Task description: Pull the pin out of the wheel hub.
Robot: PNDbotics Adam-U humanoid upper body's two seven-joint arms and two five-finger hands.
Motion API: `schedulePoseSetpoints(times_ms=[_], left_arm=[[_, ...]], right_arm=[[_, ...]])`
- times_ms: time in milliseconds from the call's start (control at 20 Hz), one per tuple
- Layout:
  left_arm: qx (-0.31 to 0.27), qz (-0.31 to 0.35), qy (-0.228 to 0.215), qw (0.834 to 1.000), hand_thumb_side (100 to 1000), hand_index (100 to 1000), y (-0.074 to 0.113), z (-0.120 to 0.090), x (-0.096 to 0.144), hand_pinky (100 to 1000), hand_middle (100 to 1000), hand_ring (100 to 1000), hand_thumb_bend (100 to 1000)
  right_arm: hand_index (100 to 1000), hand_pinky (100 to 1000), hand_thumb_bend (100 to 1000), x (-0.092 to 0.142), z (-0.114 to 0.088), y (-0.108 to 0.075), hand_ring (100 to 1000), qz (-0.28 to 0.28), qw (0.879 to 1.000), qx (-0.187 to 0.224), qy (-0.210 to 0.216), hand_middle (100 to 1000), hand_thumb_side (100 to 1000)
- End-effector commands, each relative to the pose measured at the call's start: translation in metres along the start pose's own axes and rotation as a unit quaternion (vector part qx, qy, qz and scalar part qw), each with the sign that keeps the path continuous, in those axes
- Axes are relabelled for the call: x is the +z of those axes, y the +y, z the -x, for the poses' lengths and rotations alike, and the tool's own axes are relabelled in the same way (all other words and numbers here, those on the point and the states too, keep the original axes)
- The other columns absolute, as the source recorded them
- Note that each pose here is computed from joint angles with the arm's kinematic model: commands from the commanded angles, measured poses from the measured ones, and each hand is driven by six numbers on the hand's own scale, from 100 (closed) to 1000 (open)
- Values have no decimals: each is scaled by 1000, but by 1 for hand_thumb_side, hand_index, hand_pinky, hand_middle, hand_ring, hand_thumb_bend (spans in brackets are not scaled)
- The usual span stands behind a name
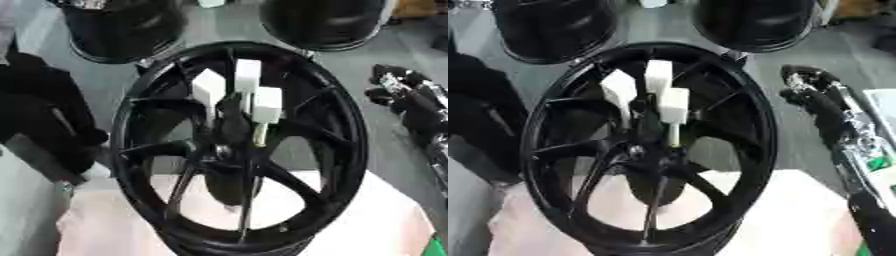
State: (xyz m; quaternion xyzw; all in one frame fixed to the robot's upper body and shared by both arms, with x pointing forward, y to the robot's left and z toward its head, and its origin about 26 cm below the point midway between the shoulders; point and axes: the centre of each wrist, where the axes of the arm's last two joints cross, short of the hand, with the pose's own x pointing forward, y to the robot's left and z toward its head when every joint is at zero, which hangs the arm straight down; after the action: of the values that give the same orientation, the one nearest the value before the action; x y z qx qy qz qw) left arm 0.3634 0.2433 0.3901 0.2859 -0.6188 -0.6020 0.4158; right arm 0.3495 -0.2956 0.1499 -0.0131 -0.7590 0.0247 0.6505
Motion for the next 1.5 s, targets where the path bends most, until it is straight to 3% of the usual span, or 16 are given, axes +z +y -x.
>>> schedulePoseSetpoints(times_ms=[50,1000,1300,1350,1500], left_arm=[[-9,-20,6,1000,560,813,14,1,13,832,766,795,452],[-6,-6,-4,1000,563,815,13,0,10,832,763,791,465],[-10,23,-20,999,458,823,10,-1,6,837,764,795,518],[-11,34,-27,999,374,832,9,-2,5,841,767,800,548],[-13,63,-47,997,299,832,8,-2,3,844,769,805,574]], right_arm=[[770,810,300,-1,-13,-6,659,3,1000,9,-18,651,381],[770,811,301,-1,-12,-5,659,2,1000,8,-16,650,380],[770,811,301,-1,-12,-5,658,1,1000,8,-16,649,380],[770,811,301,-1,-12,-5,658,1,1000,8,-15,649,380],[770,811,302,-1,-12,-4,659,0,1000,9,-15,649,380]])
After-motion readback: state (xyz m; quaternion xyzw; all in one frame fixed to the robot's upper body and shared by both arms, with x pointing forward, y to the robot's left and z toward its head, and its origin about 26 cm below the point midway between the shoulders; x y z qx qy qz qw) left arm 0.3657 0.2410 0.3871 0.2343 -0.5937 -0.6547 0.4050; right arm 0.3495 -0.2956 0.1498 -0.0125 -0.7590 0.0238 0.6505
